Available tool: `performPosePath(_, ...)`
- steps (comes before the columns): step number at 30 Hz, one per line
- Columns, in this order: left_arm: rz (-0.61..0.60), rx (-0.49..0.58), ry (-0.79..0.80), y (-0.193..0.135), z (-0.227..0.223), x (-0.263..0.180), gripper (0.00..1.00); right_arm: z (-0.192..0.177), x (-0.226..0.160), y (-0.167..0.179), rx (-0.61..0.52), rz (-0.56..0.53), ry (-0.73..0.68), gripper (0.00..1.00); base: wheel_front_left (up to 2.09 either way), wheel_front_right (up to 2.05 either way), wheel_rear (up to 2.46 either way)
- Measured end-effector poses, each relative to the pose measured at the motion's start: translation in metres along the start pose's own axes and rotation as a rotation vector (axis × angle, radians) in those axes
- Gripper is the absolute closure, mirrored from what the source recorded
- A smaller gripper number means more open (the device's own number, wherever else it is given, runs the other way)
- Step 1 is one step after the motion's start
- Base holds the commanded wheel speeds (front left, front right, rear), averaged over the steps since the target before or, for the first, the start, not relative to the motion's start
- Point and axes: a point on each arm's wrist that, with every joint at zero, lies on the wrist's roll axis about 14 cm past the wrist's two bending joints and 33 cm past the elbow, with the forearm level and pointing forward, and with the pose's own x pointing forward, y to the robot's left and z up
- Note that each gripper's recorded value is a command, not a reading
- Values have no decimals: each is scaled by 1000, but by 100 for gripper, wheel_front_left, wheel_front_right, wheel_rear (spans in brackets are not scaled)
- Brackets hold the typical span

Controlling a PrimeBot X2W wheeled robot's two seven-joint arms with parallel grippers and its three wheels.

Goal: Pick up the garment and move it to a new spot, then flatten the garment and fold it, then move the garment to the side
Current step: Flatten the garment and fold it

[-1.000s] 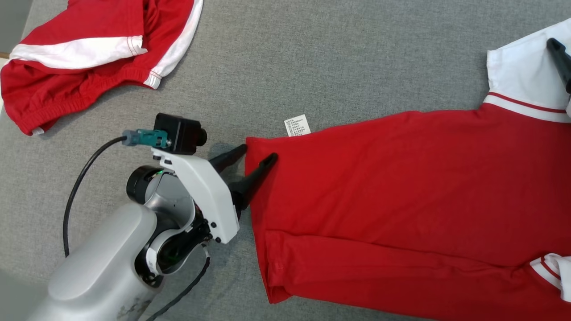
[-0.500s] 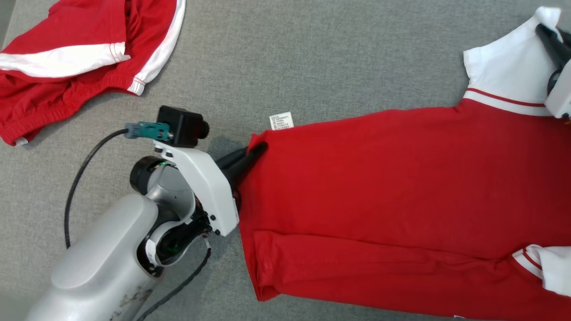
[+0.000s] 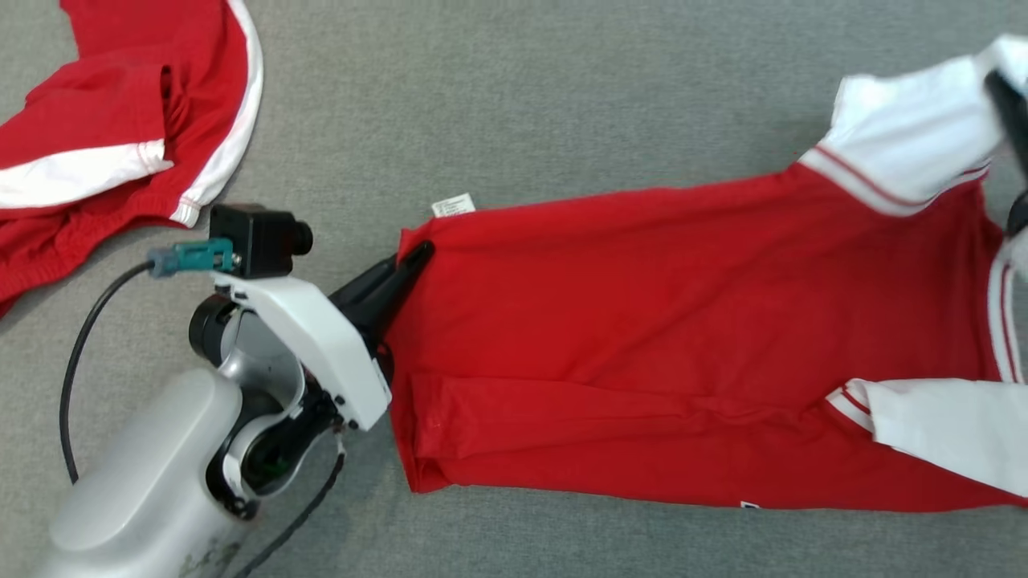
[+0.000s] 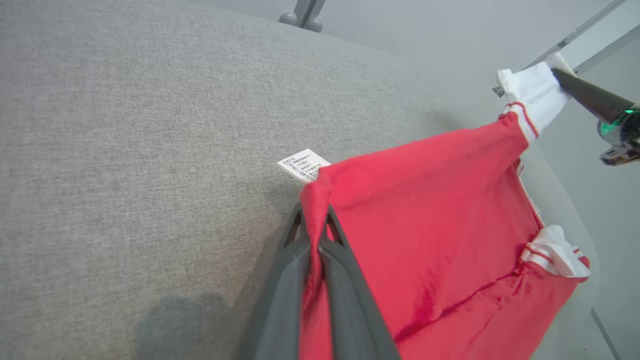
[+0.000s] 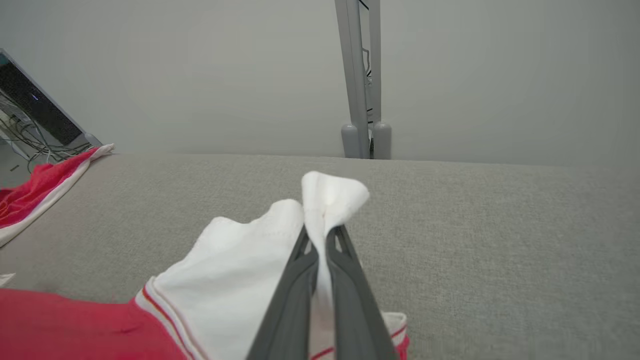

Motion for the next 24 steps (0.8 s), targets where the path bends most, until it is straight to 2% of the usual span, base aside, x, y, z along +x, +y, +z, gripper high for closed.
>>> performPosePath(6,-70,-70,-56,-29,-7,-20,100,-35,-60,4,85,-26,-3,100,0,0,0)
performPosePath(10,-55,-123,-71,-35,-20,-37,100,-63,-92,11,142,-58,23,100,0,0,0)
performPosePath(13,-56,-188,-93,-43,-25,-46,100,-72,-107,12,151,-84,21,100,0,0,0)
performPosePath(22,-34,-220,-65,-50,-48,-66,100,-88,-126,11,175,-123,25,100,0,0,0)
performPosePath(23,-23,-226,-55,-48,-53,-68,96,-89,-127,11,176,-126,27,100,0,0,0)
performPosePath(24,-8,-225,-41,-46,-59,-69,69,-90,-128,11,177,-127,29,100,0,0,0)
